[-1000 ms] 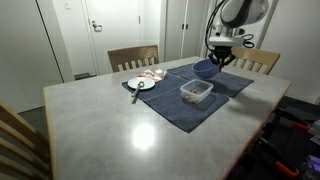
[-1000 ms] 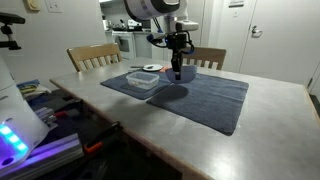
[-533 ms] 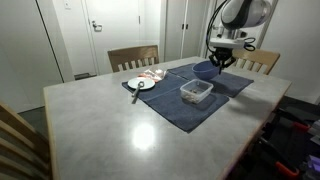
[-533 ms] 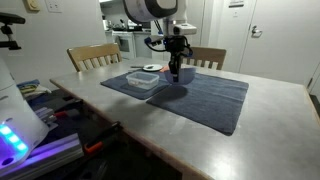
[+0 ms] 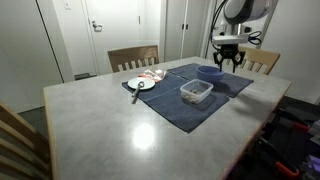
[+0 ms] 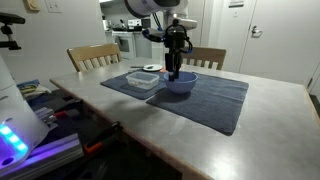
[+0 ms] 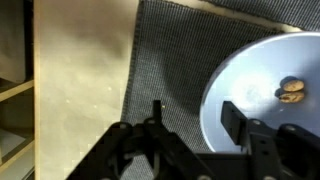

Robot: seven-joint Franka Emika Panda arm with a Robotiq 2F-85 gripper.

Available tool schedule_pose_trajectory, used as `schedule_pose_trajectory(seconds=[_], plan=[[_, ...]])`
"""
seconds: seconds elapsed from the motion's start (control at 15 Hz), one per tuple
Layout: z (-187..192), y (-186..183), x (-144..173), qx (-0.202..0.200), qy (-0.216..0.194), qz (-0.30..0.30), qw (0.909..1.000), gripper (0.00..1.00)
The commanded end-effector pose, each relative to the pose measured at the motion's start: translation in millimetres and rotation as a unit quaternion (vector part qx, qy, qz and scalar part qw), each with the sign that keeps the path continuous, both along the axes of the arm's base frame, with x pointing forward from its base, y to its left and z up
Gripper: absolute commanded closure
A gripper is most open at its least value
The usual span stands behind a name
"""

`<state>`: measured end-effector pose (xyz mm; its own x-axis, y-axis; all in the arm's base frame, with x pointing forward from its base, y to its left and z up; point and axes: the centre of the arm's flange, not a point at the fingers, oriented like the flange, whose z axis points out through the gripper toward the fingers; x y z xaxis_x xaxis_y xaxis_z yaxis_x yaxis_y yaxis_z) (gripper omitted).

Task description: Pour the contents from the blue bowl into the clear bowl then place the blue bowl on the table

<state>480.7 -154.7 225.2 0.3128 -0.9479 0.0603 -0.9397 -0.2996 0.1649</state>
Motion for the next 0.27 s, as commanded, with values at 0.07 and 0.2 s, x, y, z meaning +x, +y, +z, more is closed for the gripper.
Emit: schedule_pose_trajectory(seconds=[0.07, 0.2], plan=[[51.3, 23.3, -5.6, -0.019, 0.042, -0.02, 0.9987, 0.01], [64.9, 30.5, -7.3, -0.027, 0.054, -0.022, 0.9979, 0.0]])
